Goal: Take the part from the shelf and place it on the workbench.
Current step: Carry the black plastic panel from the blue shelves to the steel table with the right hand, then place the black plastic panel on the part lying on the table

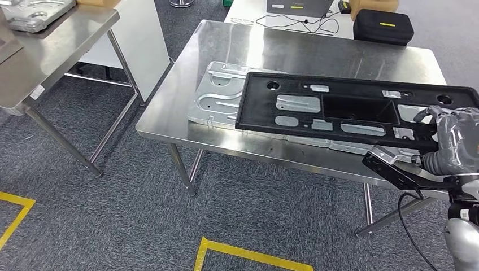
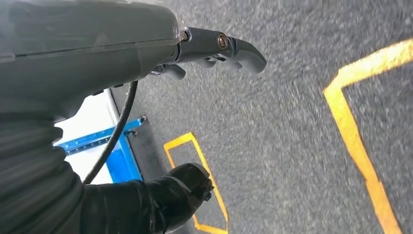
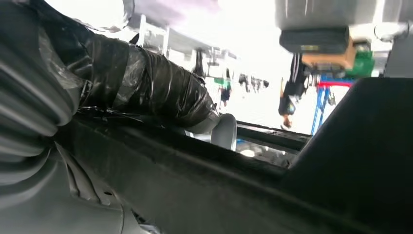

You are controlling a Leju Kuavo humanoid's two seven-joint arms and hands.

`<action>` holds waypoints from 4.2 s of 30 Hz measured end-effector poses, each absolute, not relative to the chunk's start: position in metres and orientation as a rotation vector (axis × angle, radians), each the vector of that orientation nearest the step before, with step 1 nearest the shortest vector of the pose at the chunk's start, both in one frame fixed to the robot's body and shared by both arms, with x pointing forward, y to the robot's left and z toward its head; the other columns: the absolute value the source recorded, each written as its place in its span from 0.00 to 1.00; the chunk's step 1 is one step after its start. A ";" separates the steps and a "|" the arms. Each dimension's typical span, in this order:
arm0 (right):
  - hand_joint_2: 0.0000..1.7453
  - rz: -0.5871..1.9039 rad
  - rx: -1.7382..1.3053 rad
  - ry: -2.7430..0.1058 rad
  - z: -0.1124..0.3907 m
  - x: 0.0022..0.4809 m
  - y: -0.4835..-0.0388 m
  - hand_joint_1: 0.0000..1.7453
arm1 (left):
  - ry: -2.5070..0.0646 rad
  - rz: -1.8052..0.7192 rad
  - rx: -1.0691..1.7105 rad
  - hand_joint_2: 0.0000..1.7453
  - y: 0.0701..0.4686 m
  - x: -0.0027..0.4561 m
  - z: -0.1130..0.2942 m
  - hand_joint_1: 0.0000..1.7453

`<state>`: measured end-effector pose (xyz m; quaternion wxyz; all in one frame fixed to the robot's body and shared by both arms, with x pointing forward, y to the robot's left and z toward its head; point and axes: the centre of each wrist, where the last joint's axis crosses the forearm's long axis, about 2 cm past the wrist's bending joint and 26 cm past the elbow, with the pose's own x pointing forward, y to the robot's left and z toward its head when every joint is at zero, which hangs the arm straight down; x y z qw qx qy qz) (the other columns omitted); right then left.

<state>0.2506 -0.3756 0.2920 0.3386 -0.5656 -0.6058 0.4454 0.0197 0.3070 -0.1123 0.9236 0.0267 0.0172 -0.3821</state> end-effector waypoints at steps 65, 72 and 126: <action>0.00 1.155 -1.246 -1.334 0.196 0.197 -0.336 0.00 | -0.027 -0.727 -0.003 1.00 0.310 0.012 -0.113 0.00; 0.00 1.145 -1.202 -1.331 0.188 0.192 -0.331 0.00 | -0.024 -0.720 -0.011 0.00 0.311 0.011 -0.113 0.00; 0.00 1.106 -1.353 -1.603 0.217 0.185 -0.297 0.00 | 0.037 -0.842 0.116 0.00 0.305 0.017 -0.113 0.00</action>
